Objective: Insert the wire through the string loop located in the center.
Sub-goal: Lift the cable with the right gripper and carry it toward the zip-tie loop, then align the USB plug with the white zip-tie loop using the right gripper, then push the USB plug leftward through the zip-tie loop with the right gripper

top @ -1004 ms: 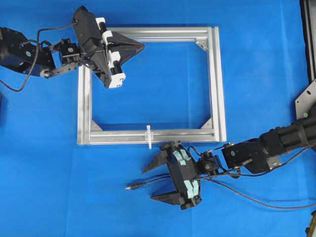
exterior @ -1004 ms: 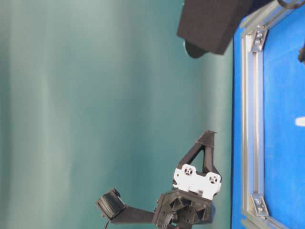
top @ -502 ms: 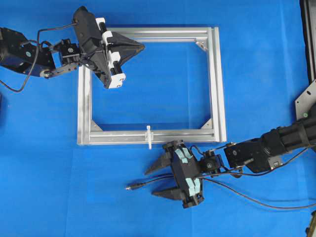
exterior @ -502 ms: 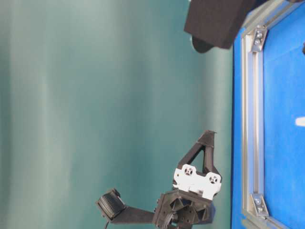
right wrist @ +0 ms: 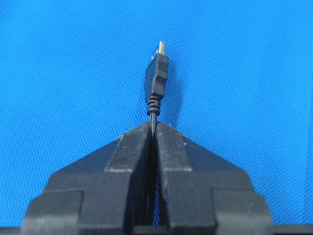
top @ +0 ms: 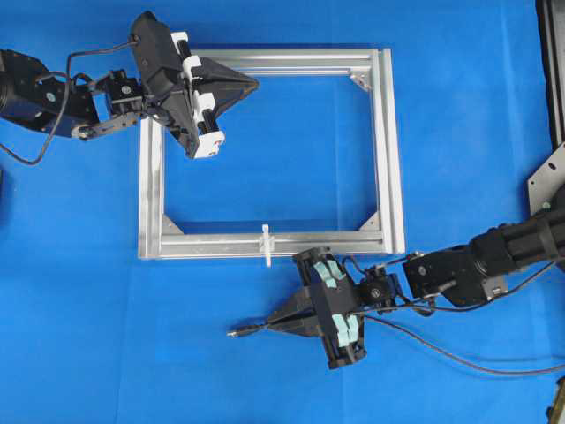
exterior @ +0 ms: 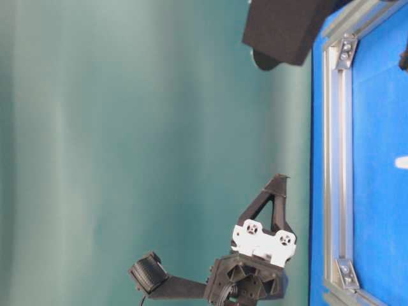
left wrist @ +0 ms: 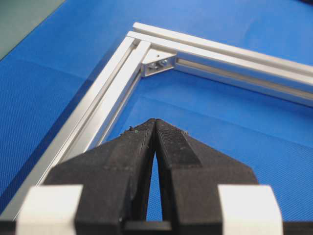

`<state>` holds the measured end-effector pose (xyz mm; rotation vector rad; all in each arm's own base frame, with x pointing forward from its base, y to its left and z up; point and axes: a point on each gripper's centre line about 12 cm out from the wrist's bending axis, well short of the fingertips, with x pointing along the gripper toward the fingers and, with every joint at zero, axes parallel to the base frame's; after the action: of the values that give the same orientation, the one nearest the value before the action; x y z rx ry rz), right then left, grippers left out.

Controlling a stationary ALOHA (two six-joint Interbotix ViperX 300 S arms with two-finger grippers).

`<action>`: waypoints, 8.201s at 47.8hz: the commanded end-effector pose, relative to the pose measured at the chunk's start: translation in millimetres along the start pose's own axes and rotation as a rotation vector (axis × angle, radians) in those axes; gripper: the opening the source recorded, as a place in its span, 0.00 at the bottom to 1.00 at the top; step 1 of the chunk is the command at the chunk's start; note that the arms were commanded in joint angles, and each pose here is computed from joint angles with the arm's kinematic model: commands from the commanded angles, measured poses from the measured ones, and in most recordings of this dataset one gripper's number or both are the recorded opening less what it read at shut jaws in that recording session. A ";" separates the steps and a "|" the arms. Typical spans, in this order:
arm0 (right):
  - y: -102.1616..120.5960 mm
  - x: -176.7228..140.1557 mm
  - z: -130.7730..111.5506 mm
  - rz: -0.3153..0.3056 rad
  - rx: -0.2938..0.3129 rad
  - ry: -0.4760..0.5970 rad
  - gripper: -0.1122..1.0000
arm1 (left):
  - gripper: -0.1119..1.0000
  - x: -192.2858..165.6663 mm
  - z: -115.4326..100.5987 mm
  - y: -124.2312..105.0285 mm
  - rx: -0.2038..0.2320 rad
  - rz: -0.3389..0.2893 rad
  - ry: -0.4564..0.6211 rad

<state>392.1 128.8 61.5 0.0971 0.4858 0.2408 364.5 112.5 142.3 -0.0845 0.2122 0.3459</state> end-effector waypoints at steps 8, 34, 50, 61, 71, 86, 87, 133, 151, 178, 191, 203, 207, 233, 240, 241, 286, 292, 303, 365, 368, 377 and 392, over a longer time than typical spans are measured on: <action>1.7 -4.2 20.1 0.004 0.005 -0.043 0.07 | 0.10 -1.7 12.7 -1.5 0.002 -0.006 -0.038; 14.1 -41.5 83.9 0.021 -0.021 -0.059 0.07 | 0.10 -1.4 13.4 -1.5 0.002 -0.006 -0.041; 16.7 -49.9 97.0 0.024 -0.029 -0.057 0.07 | 0.10 -1.7 12.7 -1.5 0.001 -0.006 -0.038; 16.6 -50.0 96.4 0.024 -0.029 -0.055 0.07 | 0.10 -1.7 12.7 -1.5 0.001 -0.006 -0.038; 16.4 -50.1 95.6 0.023 -0.029 -0.052 0.07 | 0.10 -1.4 13.3 -1.5 0.000 -0.006 -0.040; 16.2 -50.4 94.4 0.023 -0.029 -0.049 0.07 | 0.10 -1.7 12.7 -1.5 0.001 -0.006 -0.038; 16.2 -50.4 94.4 0.023 -0.029 -0.049 0.07 | 0.10 -1.7 12.7 -1.5 0.001 -0.006 -0.038; 16.2 -50.2 94.1 0.022 -0.030 -0.043 0.07 | 0.10 -1.7 12.7 -1.5 -0.006 -0.006 -0.038; 15.4 -53.1 90.2 0.021 -0.031 -0.033 0.07 | 0.10 -1.7 12.7 -1.5 -0.006 -0.006 -0.038; 8.4 -95.5 60.9 0.012 -0.026 0.016 0.07 | 0.10 -1.7 12.7 -1.5 -0.006 -0.006 -0.038; 6.0 -113.8 49.3 0.010 -0.023 0.026 0.07 | 0.10 -1.7 12.7 -1.5 -0.006 -0.006 -0.038; 5.3 -115.3 48.2 0.009 -0.025 0.028 0.07 | 0.10 -1.7 12.7 -1.5 -0.006 -0.006 -0.038; 2.8 -115.2 48.7 0.003 -0.023 0.027 0.07 | 0.10 -1.7 12.7 -1.5 -0.006 -0.006 -0.038; -58.7 -116.0 43.1 -0.163 0.061 0.044 0.07 | 0.10 -1.8 12.6 -3.8 -0.006 -0.012 -0.038; -59.8 -115.6 42.5 -0.165 0.061 0.045 0.07 | 0.10 -1.8 12.8 -3.8 -0.006 -0.012 -0.039; -59.9 -115.3 42.1 -0.166 0.063 0.047 0.07 | 0.10 -1.8 12.6 -3.8 -0.006 -0.012 -0.038; -59.8 -115.3 43.7 -0.164 0.060 0.033 0.07 | 0.10 -1.8 12.6 -3.8 -0.006 -0.012 -0.038; -59.9 -115.3 43.9 -0.165 0.061 0.031 0.07 | 0.10 -1.8 12.6 -3.8 -0.006 -0.012 -0.038; -59.9 -115.3 43.7 -0.165 0.061 0.033 0.07 | 0.10 -1.8 12.6 -3.8 -0.006 -0.012 -0.038; -60.4 -81.5 50.0 -0.155 0.052 0.008 0.07 | 0.10 -2.0 12.4 -6.7 -0.006 -0.019 -0.037; -60.5 -78.6 52.4 -0.154 0.052 0.004 0.07 | 0.10 -2.0 12.4 -6.7 -0.006 -0.019 -0.037; -60.8 -70.9 59.8 -0.152 0.048 -0.011 0.07 | 0.10 -2.0 12.4 -6.7 -0.006 -0.019 -0.037; -61.9 -57.6 65.3 -0.151 0.048 -0.019 0.07 | 0.10 -2.0 12.4 -7.3 -0.006 -0.021 -0.037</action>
<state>378.5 50.4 125.9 0.1069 0.5159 0.0748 365.4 107.9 141.8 -0.0924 0.2126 0.3347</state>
